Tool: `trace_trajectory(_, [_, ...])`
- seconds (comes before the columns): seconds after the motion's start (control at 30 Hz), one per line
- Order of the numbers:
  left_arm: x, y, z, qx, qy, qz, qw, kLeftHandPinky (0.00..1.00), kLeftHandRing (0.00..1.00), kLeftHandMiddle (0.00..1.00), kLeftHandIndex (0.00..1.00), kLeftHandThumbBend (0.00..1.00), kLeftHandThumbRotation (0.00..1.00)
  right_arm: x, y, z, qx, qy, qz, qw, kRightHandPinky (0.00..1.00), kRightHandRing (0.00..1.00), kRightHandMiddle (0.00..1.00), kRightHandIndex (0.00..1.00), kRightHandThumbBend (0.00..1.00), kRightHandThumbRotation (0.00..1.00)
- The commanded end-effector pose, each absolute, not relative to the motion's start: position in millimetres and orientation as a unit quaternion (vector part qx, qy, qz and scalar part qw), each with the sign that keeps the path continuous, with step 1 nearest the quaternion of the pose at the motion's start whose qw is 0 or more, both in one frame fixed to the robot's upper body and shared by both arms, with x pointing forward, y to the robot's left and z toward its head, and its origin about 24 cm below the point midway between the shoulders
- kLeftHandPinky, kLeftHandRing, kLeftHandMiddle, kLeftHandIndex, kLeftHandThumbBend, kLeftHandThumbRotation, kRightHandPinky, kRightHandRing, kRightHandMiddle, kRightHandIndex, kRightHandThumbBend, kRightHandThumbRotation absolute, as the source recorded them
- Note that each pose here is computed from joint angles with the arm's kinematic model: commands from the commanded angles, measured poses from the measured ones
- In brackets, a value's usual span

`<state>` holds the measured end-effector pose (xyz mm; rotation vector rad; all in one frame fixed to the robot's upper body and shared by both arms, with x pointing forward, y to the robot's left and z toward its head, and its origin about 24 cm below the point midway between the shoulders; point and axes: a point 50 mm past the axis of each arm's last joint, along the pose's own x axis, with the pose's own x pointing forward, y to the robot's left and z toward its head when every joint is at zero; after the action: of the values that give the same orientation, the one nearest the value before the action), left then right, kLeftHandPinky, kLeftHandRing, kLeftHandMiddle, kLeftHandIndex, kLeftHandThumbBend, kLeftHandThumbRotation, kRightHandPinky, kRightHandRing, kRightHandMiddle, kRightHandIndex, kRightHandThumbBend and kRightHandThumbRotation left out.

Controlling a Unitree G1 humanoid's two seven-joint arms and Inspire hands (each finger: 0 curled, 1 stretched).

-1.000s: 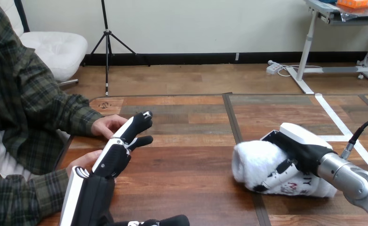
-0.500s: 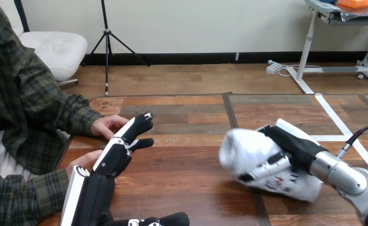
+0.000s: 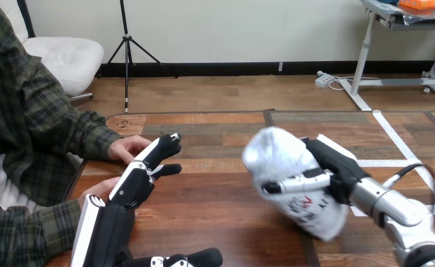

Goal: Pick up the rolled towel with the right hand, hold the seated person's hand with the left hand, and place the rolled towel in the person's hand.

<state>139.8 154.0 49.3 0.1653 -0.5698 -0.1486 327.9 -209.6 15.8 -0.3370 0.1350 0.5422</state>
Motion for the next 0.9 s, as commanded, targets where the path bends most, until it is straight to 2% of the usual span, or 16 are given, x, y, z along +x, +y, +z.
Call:
trace_trajectory(0.0, [149.5,156.3,66.2,0.079,-0.326,-0.065,0.940,0.75,0.86,0.88,0.85,1.00,0.40,340.0,-192.7,31.3,-0.081,0.021,0.273,0.958,0.09,0.13,0.19,0.19,0.69,0.00])
trace_trajectory(0.33, [150.1,160.8,66.3,0.097,-0.321,-0.063,0.940,0.76,0.87,0.88,0.85,1.00,0.38,346.1,-182.8,39.4,0.065,-0.003,0.294,0.954,0.08,0.12,0.18,0.18,0.69,0.00])
trace_trajectory(0.6, [149.5,164.6,70.3,0.137,-0.316,-0.048,0.938,0.74,0.85,0.87,0.85,1.00,0.39,349.0,-175.4,44.8,0.101,-0.026,0.296,0.950,0.08,0.11,0.17,0.17,0.68,0.00])
trace_trajectory(0.87, [147.5,170.8,76.9,0.220,-0.311,-0.022,0.924,0.71,0.81,0.85,0.84,1.00,0.39,349.2,-168.0,49.5,0.119,-0.054,0.305,0.943,0.07,0.11,0.16,0.15,0.66,0.00])
